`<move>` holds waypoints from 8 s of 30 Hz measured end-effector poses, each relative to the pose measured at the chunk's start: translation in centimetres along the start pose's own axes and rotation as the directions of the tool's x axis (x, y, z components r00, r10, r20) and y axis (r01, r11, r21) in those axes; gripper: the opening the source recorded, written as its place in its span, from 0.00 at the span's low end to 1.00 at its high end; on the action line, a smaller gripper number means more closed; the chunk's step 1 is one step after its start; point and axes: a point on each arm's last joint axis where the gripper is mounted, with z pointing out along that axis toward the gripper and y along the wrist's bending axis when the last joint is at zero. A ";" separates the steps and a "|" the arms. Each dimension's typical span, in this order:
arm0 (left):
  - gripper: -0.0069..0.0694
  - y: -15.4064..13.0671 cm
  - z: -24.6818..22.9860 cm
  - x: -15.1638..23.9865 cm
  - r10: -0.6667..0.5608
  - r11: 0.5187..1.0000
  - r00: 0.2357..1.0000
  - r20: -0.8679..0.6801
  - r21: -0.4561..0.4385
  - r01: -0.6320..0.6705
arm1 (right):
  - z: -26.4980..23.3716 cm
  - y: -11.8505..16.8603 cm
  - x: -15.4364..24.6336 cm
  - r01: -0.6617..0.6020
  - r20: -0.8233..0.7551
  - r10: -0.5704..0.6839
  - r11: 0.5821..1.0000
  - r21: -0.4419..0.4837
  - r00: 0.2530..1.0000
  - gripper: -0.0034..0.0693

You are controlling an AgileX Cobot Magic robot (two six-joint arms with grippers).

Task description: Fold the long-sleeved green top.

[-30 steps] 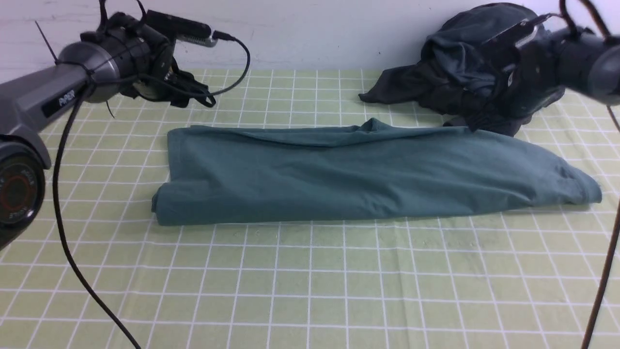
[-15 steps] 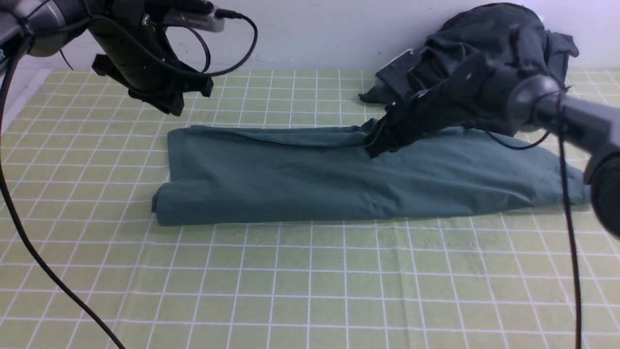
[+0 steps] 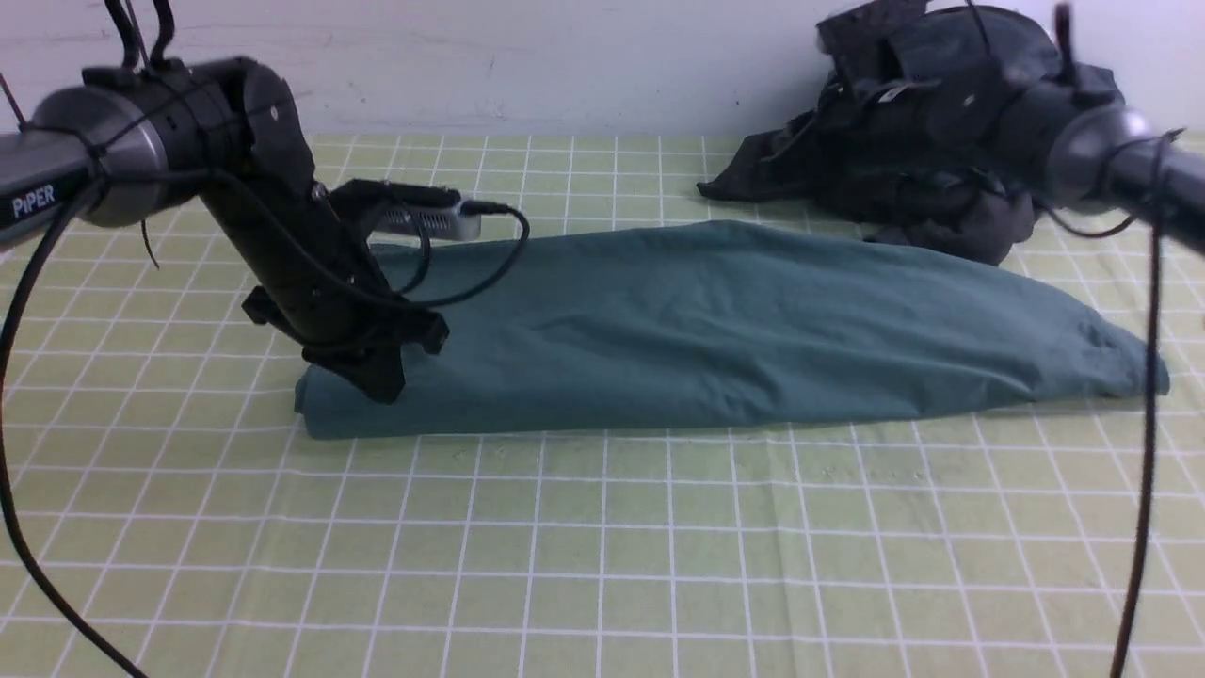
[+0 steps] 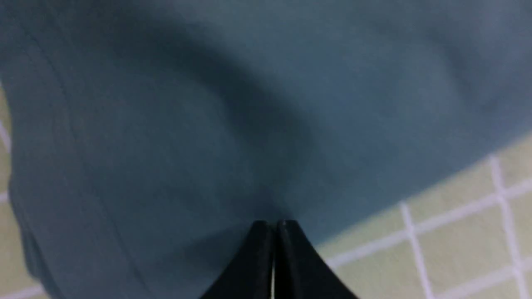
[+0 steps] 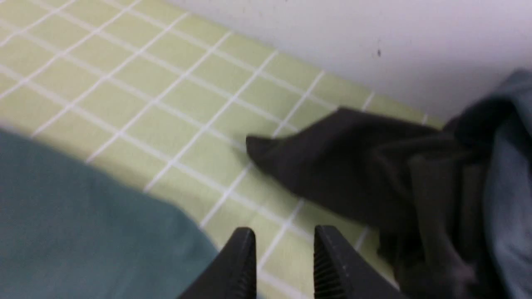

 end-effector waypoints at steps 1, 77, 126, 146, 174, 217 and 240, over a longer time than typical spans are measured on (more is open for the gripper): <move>0.09 0.1 0.5 0.2 -0.004 1.000 1.000 0.019 -0.009 0.005 | -1.4 -0.4 -0.2 0.003 -0.056 -0.003 1.000 -0.010 0.998 0.33; 0.09 -3.7 -14.6 21.2 -0.091 0.951 0.920 0.380 -0.241 0.194 | 1.3 22.6 -0.4 -0.049 -0.221 -0.015 0.958 -0.282 0.975 0.39; 0.09 -5.9 -14.3 31.5 0.197 0.957 0.475 0.858 -0.273 0.096 | -34.8 12.3 4.2 0.051 0.435 -0.113 0.987 0.152 0.893 0.03; 0.09 -5.9 -14.3 31.5 0.197 0.957 0.470 0.861 -0.273 0.097 | -29.9 15.3 26.8 0.003 0.442 0.000 1.000 -0.005 0.897 0.03; 0.09 -6.0 -14.4 31.5 0.198 0.957 0.468 0.861 -0.273 0.097 | -34.8 12.7 31.4 -0.428 0.489 0.223 0.830 0.359 0.843 0.03; 0.09 -4.7 -6.9 35.9 0.165 0.941 0.509 0.845 -0.290 0.177 | -34.7 12.7 31.5 -0.432 0.483 0.229 0.825 0.364 0.845 0.03; 0.09 -4.7 -6.8 36.0 0.162 0.942 0.519 0.839 -0.288 0.172 | -34.7 12.7 31.5 -0.431 0.483 0.228 0.825 0.365 0.846 0.03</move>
